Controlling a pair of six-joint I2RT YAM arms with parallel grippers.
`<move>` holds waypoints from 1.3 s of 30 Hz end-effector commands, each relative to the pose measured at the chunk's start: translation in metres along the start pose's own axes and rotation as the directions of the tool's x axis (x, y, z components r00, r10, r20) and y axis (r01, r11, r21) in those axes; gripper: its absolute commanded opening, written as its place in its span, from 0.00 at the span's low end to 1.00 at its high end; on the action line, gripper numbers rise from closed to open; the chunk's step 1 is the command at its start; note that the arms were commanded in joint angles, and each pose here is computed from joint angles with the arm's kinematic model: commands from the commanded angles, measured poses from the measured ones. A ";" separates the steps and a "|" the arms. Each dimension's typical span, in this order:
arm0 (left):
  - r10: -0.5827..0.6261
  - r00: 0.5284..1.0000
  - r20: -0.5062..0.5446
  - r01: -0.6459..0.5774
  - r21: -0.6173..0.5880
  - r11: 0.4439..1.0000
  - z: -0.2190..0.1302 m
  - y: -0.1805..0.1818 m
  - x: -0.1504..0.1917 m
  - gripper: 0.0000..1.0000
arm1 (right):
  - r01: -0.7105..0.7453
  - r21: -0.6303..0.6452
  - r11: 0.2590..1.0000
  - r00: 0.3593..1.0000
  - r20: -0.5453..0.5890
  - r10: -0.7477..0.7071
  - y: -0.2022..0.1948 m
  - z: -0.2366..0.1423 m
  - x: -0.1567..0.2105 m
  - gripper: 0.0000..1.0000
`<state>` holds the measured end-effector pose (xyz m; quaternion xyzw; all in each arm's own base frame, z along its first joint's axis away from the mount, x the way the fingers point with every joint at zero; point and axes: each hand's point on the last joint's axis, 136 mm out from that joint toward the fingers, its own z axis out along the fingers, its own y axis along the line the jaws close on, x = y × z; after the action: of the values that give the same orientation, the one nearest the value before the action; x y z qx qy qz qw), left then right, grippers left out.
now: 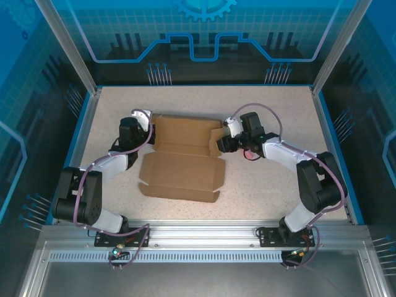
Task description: Fold the paper box
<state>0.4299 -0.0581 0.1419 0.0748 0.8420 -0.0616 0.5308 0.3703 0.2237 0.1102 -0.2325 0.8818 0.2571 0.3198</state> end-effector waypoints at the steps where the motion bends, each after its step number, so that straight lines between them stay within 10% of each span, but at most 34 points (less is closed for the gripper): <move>1: -0.004 1.000 0.028 0.003 0.036 0.999 -0.005 -0.007 -0.010 0.00 | 0.054 0.021 0.998 0.996 0.063 -0.055 0.005 0.004 -0.024 0.42; 39: -0.005 1.000 0.028 0.003 0.041 0.999 -0.007 -0.008 -0.010 0.00 | 0.055 0.130 0.990 0.986 0.148 -0.074 -0.011 0.026 -0.040 0.50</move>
<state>0.4298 -0.0579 0.1415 0.0722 0.8427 -0.0630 0.5298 0.4052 0.2337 0.1069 -0.2230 0.8722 0.1911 0.3911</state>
